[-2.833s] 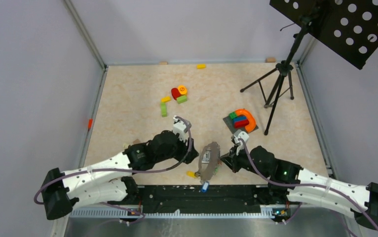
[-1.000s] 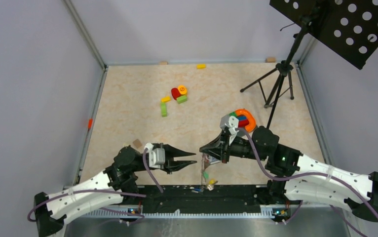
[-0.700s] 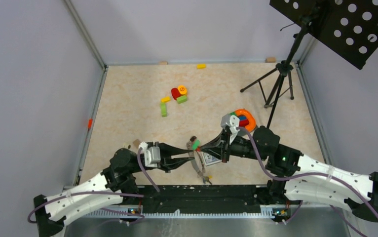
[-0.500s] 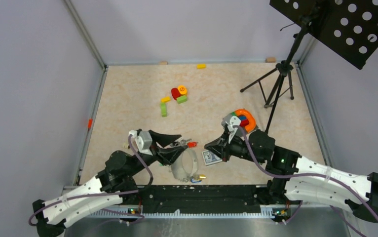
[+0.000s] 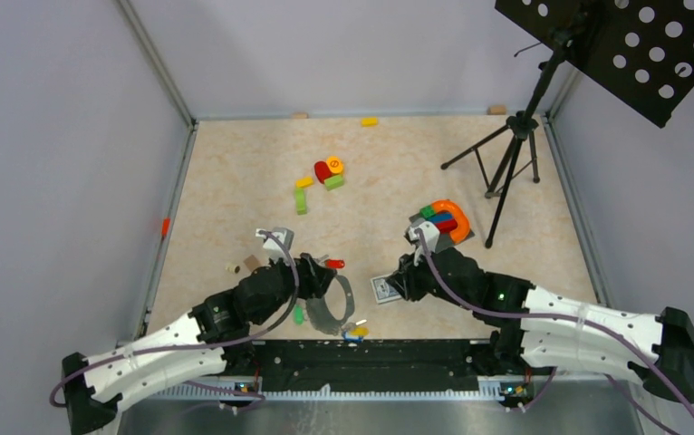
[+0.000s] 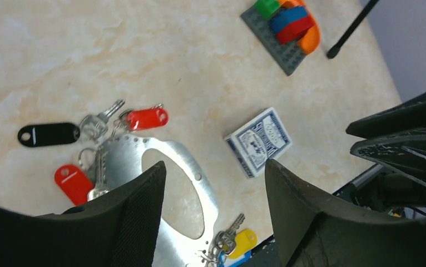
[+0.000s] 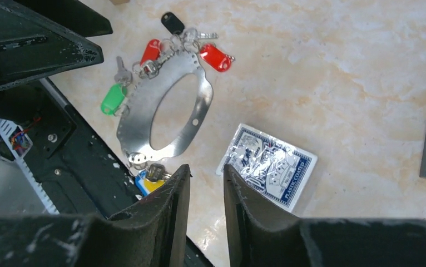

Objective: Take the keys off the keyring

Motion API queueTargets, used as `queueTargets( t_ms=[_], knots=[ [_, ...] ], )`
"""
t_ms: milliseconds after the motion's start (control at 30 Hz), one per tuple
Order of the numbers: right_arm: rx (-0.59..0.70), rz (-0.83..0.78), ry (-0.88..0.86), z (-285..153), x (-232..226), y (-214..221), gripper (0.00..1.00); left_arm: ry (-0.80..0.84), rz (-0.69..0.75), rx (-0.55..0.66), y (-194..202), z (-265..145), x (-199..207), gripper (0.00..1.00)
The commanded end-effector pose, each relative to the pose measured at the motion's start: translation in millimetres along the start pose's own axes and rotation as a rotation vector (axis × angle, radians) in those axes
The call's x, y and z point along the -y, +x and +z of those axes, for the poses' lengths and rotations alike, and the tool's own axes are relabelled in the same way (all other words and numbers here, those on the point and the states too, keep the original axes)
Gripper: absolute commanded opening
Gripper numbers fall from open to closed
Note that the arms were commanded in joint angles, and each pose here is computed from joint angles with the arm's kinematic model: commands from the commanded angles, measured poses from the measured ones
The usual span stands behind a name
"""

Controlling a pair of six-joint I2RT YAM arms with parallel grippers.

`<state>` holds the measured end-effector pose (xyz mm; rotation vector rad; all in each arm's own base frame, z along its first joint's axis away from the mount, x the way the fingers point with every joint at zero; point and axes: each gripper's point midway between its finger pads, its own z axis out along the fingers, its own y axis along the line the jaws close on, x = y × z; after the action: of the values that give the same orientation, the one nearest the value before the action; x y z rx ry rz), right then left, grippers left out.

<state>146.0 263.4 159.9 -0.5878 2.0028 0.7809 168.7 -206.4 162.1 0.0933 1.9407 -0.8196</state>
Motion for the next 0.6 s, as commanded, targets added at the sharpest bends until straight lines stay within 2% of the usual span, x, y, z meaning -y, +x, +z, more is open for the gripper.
queueTargets(
  t_ms=[0, 100, 267, 333, 433, 567],
  knots=[
    [-0.046, 0.043, 0.034, 6.7, -0.8, 6.6, 0.29, -0.174, -0.163, -0.017, 3.6, -2.7, -22.3, 0.69],
    [-0.085, 0.055, 0.041, 12.2, -2.9, 11.9, 0.3, -0.281, -0.189, -0.042, 13.6, -6.5, -41.4, 0.7],
    [-0.066, 0.168, 0.103, 9.8, -5.1, -9.2, 0.26, -0.319, -0.196, -0.05, 13.0, -10.6, -45.9, 0.7],
    [-0.018, 0.225, 0.039, 3.5, -21.4, -31.3, 0.22, -0.314, -0.201, -0.046, 11.4, -11.3, -44.8, 0.7],
    [0.065, 0.274, -0.156, -14.4, -59.6, -69.4, 0.0, -0.301, -0.21, -0.04, 9.6, -12.3, -42.7, 0.7],
    [0.169, 0.409, -0.256, -41.7, -82.0, -117.0, 0.0, -0.301, -0.22, -0.033, 7.9, -14.4, -43.3, 0.69]
  ],
)
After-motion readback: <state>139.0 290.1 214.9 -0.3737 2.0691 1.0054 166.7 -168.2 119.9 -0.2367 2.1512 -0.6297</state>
